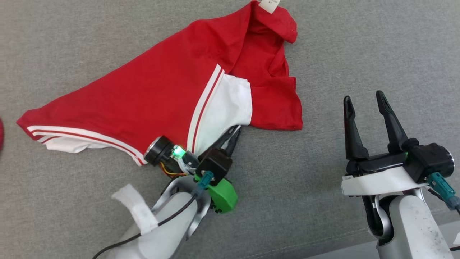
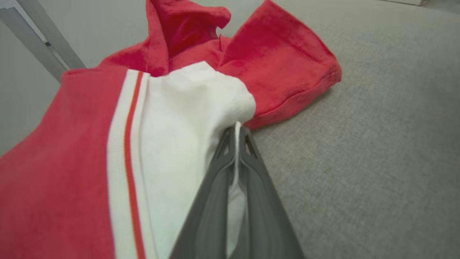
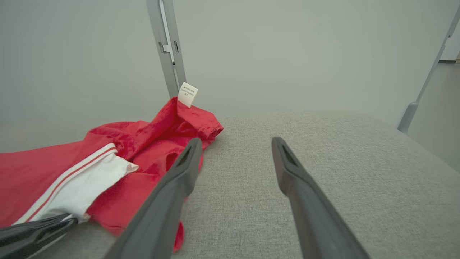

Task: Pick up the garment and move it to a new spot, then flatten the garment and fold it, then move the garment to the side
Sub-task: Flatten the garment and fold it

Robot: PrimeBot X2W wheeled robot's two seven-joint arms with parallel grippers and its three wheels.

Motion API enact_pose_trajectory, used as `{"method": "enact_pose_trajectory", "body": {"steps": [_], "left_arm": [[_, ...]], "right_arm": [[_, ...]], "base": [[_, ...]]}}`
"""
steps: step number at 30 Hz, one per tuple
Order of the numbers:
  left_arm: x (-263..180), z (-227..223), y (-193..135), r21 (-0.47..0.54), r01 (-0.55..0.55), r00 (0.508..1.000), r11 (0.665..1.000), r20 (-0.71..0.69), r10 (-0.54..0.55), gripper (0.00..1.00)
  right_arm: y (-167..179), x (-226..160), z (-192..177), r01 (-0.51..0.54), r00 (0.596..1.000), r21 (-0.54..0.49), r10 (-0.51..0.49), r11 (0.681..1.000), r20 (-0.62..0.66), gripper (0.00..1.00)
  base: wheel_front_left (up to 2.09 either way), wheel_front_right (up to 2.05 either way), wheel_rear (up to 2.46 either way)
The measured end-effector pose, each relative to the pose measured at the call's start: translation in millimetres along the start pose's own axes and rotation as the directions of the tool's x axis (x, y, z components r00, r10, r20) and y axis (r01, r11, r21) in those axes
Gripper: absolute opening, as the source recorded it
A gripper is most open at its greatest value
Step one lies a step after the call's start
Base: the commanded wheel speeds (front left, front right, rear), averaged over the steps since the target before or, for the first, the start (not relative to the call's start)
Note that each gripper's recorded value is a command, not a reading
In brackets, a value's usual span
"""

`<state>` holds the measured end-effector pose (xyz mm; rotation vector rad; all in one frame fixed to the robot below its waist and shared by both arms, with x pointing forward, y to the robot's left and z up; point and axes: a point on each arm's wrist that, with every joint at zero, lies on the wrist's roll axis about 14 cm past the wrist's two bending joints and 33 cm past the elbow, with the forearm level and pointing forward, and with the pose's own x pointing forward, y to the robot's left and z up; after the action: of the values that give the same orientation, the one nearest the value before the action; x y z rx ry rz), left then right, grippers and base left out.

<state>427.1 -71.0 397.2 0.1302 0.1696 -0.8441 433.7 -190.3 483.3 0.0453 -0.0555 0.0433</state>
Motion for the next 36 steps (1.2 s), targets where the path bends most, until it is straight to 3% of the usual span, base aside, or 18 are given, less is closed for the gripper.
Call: {"method": "enact_pose_trajectory", "body": {"steps": [6,11,15,21,24,31,36], "left_arm": [[-38.1,31.0,57.8,-0.025,-0.209,0.971,0.978,0.112,0.210,0.00],[-73.5,49.7,97.4,-0.025,-0.348,0.925,0.937,0.155,0.348,0.00],[-96.3,52.3,121.1,-0.010,-0.430,0.890,0.903,0.159,0.426,0.00],[-108.8,48.5,135.8,-0.003,-0.475,0.870,0.880,0.150,0.470,0.00],[-111.5,44.7,138.9,0.000,-0.484,0.866,0.875,0.141,0.479,0.00],[-115.6,34.1,143.0,0.006,-0.496,0.863,0.869,0.117,0.492,0.00],[-116.2,27.9,144.7,0.010,-0.497,0.864,0.867,0.102,0.494,0.00]], "right_arm": [[14.0,15.0,0.6,-0.023,0.999,0.141,0.020,0.990,0.025,1.00],[36.4,37.8,-18.9,-0.046,0.998,0.364,0.054,0.930,-0.012,1.00],[44.3,60.6,-32.0,-0.057,0.994,0.529,0.099,0.847,-0.051,1.00],[37.0,97.2,-35.0,-0.012,0.982,0.755,0.150,0.656,-0.115,1.00],[29.5,108.8,-37.7,0.019,0.977,0.810,0.162,0.586,-0.141,1.00],[31.6,125.1,-51.8,0.067,0.958,0.874,0.213,0.482,-0.191,1.00],[31.6,137.3,-56.1,0.084,0.956,0.900,0.222,0.427,-0.194,1.00]], "base": [[0.00,0.00,0.00],[0.00,0.00,0.00],[0.00,0.00,0.00],[0.00,0.00,0.00],[0.00,0.00,0.00],[0.00,0.00,0.00],[0.00,0.00,0.00]]}}
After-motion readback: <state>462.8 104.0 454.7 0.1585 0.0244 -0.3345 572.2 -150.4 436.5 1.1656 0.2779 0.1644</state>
